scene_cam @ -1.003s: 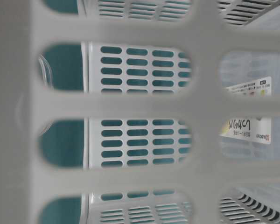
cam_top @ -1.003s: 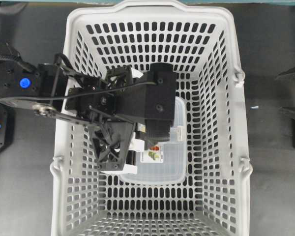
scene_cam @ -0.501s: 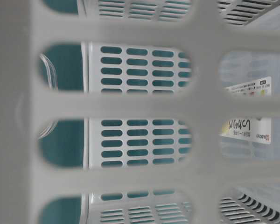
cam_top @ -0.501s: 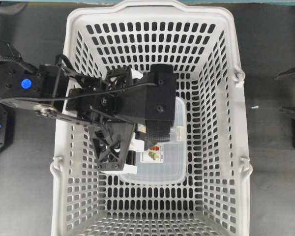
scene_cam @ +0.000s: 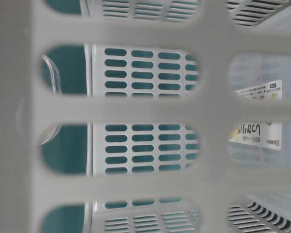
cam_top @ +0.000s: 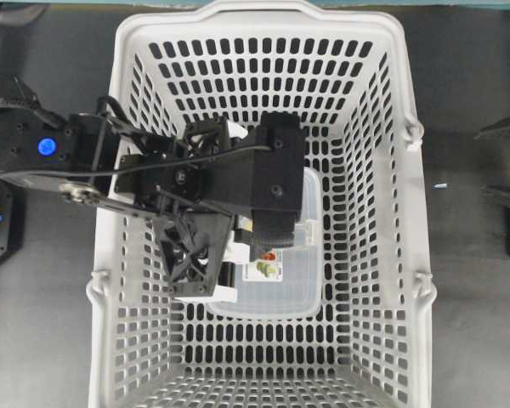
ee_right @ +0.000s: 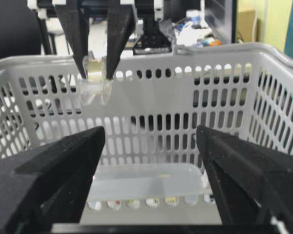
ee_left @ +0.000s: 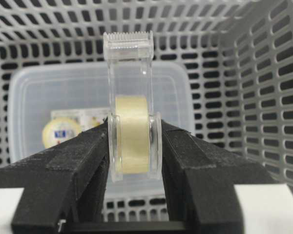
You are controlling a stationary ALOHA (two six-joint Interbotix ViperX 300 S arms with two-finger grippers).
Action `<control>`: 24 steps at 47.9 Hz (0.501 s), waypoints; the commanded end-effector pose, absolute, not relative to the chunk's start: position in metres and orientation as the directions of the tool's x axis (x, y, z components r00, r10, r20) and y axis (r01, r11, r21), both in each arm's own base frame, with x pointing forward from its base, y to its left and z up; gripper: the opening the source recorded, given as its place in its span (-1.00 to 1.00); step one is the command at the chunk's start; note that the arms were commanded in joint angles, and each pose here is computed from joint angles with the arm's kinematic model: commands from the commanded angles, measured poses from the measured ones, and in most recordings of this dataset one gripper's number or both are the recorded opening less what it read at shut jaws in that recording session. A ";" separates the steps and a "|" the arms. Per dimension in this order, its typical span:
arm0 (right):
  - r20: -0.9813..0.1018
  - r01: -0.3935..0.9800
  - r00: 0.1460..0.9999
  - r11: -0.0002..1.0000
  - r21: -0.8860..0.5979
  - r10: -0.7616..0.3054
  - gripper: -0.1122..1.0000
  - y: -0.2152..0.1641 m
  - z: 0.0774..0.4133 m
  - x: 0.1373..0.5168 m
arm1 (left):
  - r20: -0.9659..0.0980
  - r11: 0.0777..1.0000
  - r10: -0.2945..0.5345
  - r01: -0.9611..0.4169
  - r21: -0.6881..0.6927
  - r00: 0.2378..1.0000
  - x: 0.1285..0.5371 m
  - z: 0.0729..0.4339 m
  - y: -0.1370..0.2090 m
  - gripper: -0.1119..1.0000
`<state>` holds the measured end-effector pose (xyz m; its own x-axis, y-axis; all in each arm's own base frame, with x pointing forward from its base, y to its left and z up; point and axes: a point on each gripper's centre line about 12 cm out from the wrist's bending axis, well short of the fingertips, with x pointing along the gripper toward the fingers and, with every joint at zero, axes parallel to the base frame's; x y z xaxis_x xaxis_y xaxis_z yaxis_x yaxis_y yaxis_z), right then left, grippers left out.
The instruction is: Pick up the tape dispenser from the shopping basket with the left arm.
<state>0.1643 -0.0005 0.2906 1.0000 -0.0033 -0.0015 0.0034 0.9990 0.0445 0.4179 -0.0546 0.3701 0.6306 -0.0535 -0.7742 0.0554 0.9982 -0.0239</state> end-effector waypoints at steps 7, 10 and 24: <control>-0.002 0.005 1.000 0.999 0.049 -0.005 0.51 -0.001 0.292 0.165 | -0.755 0.998 -0.058 0.061 -0.024 0.653 0.416 0.379 -0.056 -0.28; -0.002 0.003 1.000 0.999 0.048 -0.003 0.51 -0.001 0.292 0.165 | -0.755 0.998 -0.056 0.060 -0.022 0.653 0.416 0.379 -0.055 -0.28; -0.003 0.005 1.000 0.999 0.048 -0.005 0.51 -0.001 0.291 0.165 | -0.762 0.998 -0.055 0.059 -0.022 0.645 0.416 0.375 -0.055 -0.29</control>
